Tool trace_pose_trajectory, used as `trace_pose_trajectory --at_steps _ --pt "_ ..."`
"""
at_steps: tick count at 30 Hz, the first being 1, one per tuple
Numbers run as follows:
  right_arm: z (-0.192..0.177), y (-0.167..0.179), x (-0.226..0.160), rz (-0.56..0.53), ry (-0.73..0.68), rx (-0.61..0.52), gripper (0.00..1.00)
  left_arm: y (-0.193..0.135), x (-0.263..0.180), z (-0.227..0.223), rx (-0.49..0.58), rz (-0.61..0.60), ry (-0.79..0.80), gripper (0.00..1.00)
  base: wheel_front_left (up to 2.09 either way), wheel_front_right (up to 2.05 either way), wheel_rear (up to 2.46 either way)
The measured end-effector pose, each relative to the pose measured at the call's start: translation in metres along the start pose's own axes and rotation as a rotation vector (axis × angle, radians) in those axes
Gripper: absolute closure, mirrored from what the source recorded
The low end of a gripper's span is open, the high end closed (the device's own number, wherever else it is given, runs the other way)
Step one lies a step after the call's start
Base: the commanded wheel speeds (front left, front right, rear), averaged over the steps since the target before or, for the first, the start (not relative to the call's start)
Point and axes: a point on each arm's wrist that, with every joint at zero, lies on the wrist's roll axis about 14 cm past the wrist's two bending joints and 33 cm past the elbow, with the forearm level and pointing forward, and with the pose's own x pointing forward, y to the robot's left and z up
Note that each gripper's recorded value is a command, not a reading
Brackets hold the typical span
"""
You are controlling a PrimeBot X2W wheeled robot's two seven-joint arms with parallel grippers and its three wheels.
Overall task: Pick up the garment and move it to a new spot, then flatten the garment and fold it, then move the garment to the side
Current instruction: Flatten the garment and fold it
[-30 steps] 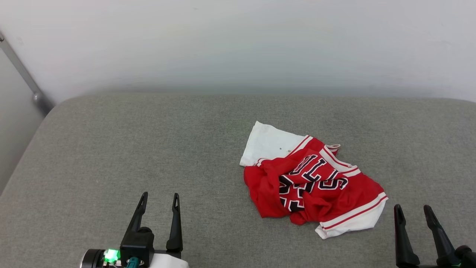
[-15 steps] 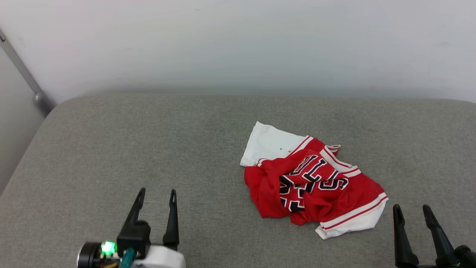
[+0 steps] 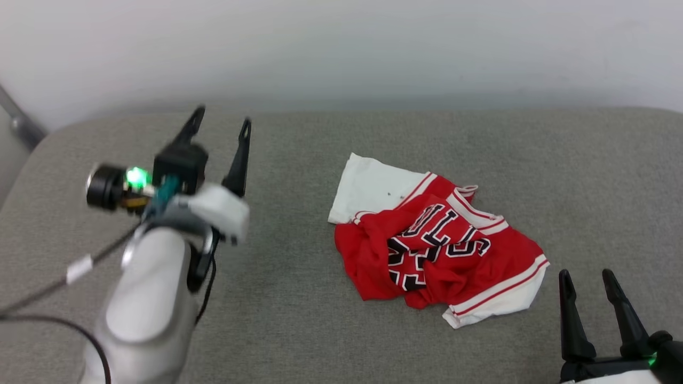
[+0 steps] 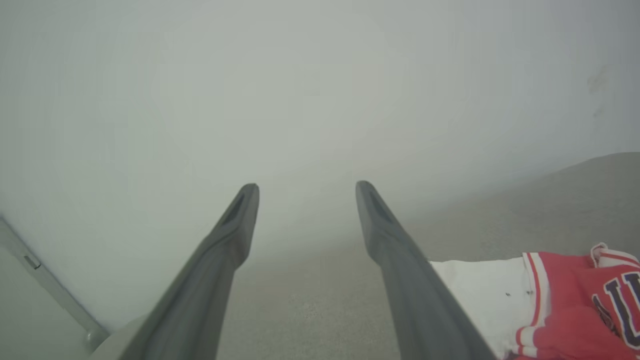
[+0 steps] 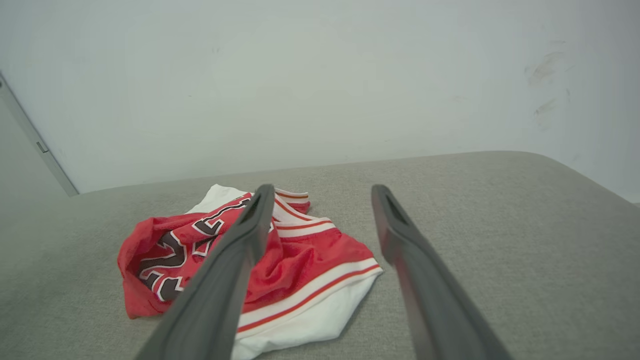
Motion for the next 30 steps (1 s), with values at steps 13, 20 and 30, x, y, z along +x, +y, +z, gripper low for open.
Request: trace_pose_trajectory --at_steps 13,20,30 --pt "-0.012 -0.013 0.031 -0.035 0.018 -0.01 0.0 -0.076 0.101 -0.028 0.049 -0.353 0.463 0.0 0.0 0.0 0.0" --pt "-0.026 -0.026 0.044 -0.071 0.047 -0.007 0.0 -0.101 0.106 -0.068 0.098 -0.531 0.784 0.0 0.0 0.0 0.0" --pt "-0.04 -0.047 0.057 -0.129 0.074 -0.008 0.0 -0.126 0.086 -0.142 0.239 -0.727 1.117 0.0 0.0 0.0 0.0"
